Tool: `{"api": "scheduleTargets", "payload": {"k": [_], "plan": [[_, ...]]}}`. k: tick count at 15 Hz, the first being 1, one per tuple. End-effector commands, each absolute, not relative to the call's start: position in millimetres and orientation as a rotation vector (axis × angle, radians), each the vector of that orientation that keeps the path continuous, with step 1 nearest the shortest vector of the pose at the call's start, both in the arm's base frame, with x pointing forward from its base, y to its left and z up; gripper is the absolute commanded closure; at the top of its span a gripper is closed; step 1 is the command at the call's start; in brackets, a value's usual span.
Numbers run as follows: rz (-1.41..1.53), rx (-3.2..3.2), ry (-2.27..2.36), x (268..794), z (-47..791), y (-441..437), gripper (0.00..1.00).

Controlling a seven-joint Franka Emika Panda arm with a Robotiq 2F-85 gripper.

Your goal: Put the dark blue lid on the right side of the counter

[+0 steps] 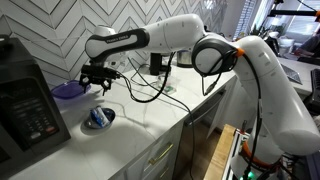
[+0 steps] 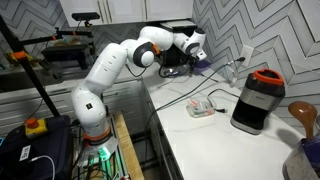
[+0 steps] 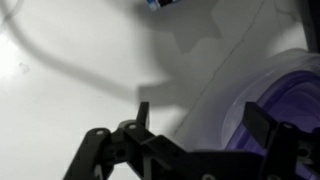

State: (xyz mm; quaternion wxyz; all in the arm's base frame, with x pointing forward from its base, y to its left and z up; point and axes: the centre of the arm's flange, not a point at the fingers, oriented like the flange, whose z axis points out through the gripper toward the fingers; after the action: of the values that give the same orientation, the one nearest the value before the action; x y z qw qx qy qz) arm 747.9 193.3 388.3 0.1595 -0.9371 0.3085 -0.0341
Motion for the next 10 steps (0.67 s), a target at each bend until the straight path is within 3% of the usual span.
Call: {"api": "scheduleTargets", "payload": {"k": [1, 10], "plan": [[-0.106, -2.693, 0.915, 755, 378, 193, 0.06], [-0.189, -2.717, 0.858, 765, 379, 204, 0.07]]}}
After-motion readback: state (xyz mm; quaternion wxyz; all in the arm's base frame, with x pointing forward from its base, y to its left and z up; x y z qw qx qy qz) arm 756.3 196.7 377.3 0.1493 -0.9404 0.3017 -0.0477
